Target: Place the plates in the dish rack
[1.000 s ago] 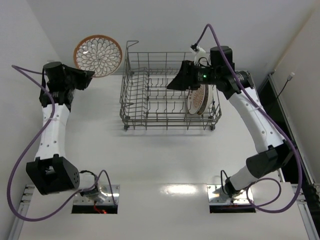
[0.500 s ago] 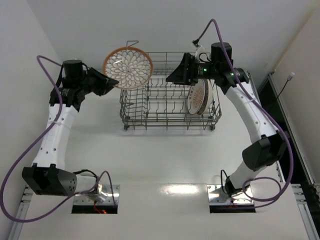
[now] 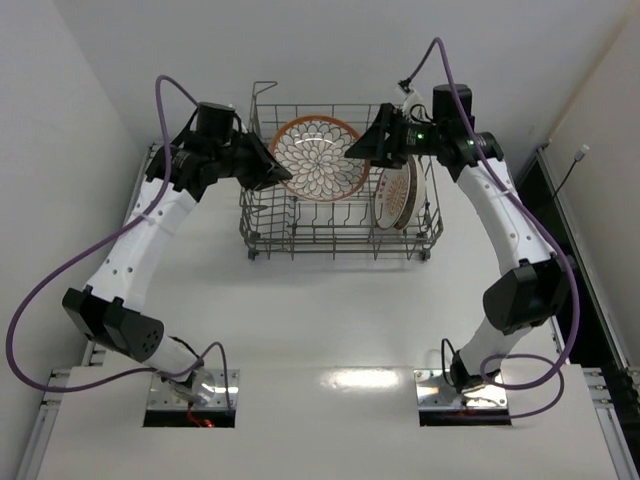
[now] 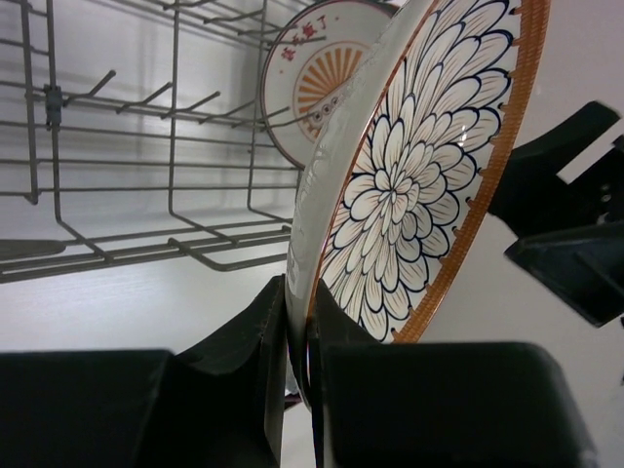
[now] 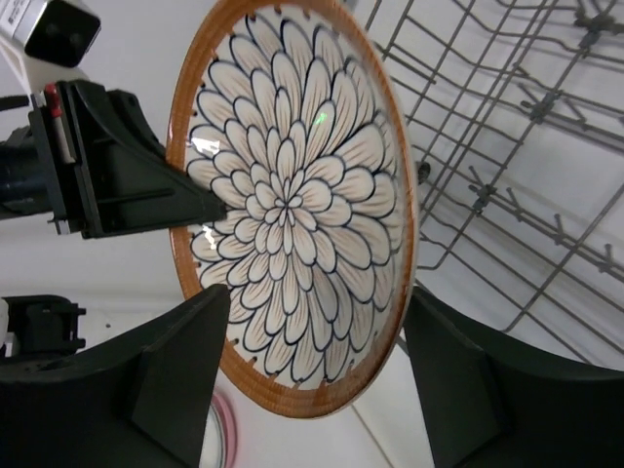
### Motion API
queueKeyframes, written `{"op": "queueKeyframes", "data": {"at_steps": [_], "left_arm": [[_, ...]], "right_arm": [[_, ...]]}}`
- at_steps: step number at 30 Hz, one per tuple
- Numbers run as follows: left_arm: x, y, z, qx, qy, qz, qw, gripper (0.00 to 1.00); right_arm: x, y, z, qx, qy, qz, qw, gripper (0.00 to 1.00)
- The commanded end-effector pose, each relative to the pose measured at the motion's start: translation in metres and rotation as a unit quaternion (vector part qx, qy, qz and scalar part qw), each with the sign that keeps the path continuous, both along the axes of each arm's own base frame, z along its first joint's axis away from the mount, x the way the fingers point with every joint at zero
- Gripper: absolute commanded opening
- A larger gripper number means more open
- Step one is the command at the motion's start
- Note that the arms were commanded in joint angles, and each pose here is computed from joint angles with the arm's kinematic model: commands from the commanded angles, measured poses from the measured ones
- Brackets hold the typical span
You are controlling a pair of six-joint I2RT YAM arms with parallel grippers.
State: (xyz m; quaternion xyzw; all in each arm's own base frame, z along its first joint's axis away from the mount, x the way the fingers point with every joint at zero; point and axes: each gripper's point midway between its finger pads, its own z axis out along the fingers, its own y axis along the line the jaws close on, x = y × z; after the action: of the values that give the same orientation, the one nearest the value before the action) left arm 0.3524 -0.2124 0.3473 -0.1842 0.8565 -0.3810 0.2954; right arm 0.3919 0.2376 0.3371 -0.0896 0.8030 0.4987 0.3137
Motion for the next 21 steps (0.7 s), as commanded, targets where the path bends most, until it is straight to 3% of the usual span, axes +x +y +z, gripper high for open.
{"op": "queueKeyframes", "data": {"at_steps": [1, 6, 10, 21], "left_arm": [[-0.003, -0.014, 0.059, -0.039, -0.088, -0.019, 0.995, 0.00], [-0.007, -0.020, 0.058, -0.038, -0.088, -0.025, 0.995, 0.00], [-0.008, -0.024, 0.060, -0.040, -0.092, -0.030, 0.994, 0.00], [-0.007, -0.046, 0.070, -0.057, -0.097, -0.054, 0.992, 0.00]], "right_arm": [[0.011, -0.011, 0.018, 0.001, -0.038, -0.015, 0.999, 0.69], [0.018, -0.021, 0.009, 0.000, -0.020, -0.030, 0.999, 0.54], [0.013, -0.019, -0.002, 0.008, 0.004, -0.018, 1.000, 0.49], [0.001, -0.017, -0.017, 0.019, 0.029, -0.009, 0.999, 0.49]]}}
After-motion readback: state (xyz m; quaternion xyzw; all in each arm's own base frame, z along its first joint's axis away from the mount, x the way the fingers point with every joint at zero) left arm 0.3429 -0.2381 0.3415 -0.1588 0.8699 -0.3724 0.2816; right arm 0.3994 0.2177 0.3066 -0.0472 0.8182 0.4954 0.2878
